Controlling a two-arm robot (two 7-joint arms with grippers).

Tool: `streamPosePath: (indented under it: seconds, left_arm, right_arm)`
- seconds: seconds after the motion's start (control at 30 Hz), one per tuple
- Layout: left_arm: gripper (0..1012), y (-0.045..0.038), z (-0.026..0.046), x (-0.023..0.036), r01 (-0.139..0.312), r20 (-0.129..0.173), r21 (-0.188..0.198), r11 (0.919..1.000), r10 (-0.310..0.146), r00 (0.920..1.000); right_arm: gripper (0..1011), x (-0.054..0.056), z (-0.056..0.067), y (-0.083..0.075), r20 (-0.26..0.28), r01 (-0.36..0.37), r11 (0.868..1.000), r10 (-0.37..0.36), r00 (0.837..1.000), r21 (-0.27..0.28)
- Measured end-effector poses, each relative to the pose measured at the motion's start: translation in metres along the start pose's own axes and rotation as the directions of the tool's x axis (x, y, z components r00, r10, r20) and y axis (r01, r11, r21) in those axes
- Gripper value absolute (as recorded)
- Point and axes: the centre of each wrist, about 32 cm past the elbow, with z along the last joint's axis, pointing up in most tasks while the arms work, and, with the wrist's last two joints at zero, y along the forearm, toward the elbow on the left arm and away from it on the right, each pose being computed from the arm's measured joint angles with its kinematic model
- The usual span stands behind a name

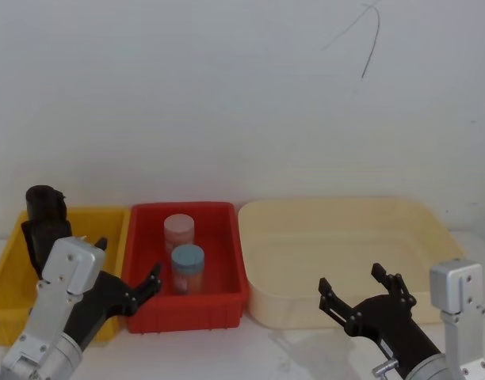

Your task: Pick up the garbage bag with the one hand and transfer it to the other hand.

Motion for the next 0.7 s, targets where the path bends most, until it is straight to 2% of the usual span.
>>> streamPosePath:
  seconds: [0.33, 0.43, 0.57, 0.63, 0.7]
  left_arm:
    - [1000, -0.0002, 0.0003, 0.0004, 0.000, 0.001, -0.001, 1.0000, 0.000, 1.0000]
    - [1000, -0.0007, 0.0036, 0.0021, 0.003, 0.005, -0.002, 1.0000, -0.003, 1.0000]
    - [1000, 0.0004, 0.0120, 0.0057, 0.008, 0.016, -0.003, 1.0000, -0.008, 0.9998]
    - [1000, 0.0022, 0.0207, 0.0082, 0.008, 0.023, -0.008, 0.9999, -0.008, 0.9997]
    - [1000, 0.0042, 0.0262, 0.0096, 0.006, 0.027, -0.006, 1.0000, -0.006, 0.9996]
  right_arm:
    - [1001, 0.000, 0.000, 0.000, -0.001, -0.003, 1.000, 0.003, 1.000, 0.001]
    - [1001, 0.000, 0.003, 0.002, -0.006, -0.013, 1.000, 0.013, 1.000, 0.006]
    - [1001, 0.000, 0.012, 0.004, -0.016, -0.031, 0.999, 0.031, 0.999, 0.024]
    - [1001, 0.000, 0.018, 0.005, -0.026, -0.043, 0.998, 0.044, 0.999, 0.036]
    - [1001, -0.001, 0.023, 0.007, -0.033, -0.051, 0.998, 0.053, 0.998, 0.047]
